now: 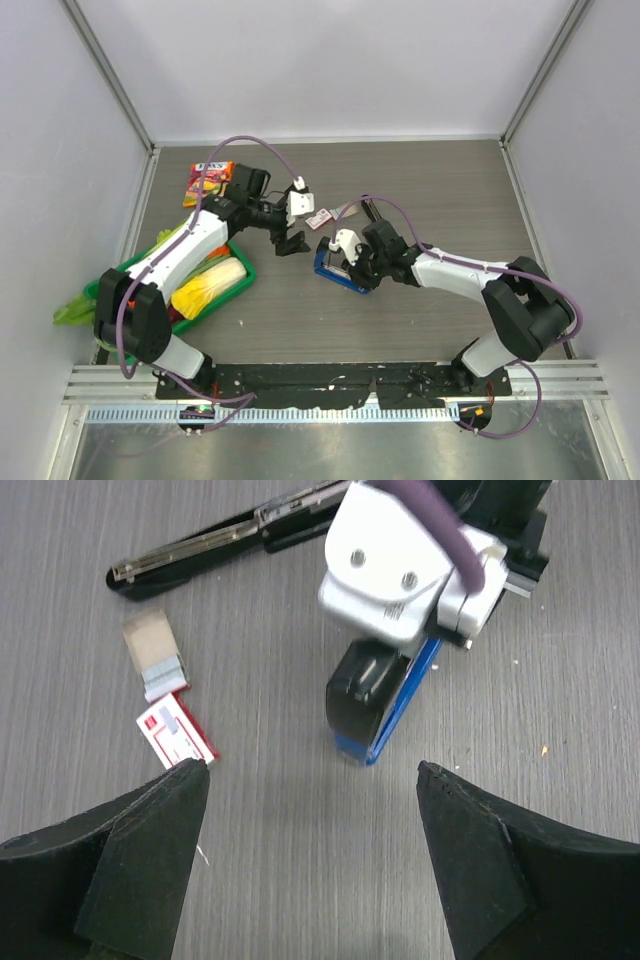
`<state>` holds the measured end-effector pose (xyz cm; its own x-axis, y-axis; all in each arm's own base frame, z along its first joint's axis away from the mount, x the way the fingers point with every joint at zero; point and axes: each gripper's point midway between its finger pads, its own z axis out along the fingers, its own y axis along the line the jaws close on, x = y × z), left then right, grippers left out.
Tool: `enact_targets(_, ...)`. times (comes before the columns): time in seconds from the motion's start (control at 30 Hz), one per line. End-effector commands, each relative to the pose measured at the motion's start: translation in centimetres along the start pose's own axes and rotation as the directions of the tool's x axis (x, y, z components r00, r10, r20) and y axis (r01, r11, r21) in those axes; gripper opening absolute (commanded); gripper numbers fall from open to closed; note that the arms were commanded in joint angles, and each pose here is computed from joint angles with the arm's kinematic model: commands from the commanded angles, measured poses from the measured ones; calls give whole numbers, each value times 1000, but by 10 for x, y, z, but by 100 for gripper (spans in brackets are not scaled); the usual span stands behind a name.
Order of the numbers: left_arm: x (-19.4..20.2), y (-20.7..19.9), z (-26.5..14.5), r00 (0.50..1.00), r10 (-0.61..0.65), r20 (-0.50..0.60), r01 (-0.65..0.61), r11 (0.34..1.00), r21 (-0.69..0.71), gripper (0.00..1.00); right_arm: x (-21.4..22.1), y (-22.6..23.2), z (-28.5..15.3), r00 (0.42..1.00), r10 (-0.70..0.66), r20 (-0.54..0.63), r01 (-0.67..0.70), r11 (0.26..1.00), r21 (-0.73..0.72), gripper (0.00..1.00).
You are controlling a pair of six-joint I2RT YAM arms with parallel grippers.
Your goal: Load the staples into the stapler
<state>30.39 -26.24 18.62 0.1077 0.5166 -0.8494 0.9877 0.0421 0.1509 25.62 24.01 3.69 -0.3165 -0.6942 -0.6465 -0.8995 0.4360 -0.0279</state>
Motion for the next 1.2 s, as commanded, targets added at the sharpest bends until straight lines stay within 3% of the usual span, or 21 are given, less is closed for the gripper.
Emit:
enact_targets(0.0,10,-5,1,999,23,30,-23,1000,1,89,-2,-1,-4,999,-39,21,39,999,7,1)
enact_targets(0.2,56,-15,37,996,-89,-15,91,989,121,88,-1,2,-5,998,-51,29,51,999,-8,1)
enact_targets(0.63,58,-22,74,984,-169,59,152,961,231,63,-4,5,-6,998,-56,42,57,998,-29,1)
enact_targets(0.8,57,-25,79,980,-186,76,163,958,235,43,-4,6,-6,998,-54,41,55,998,-33,1)
enact_targets(0.93,58,-28,80,977,-199,78,174,953,249,38,-5,6,-6,997,-54,46,55,998,-31,1)
enact_targets(1.03,56,-32,80,977,-195,84,168,952,257,21,-5,5,-6,998,-53,46,54,998,-28,1)
enact_targets(1.07,54,-33,80,978,-189,87,161,953,258,9,-5,5,-6,998,-53,44,54,998,-27,1)
enact_targets(1.17,54,-38,80,979,-185,85,157,952,264,0,-6,4,-6,998,-52,47,53,998,-24,1)
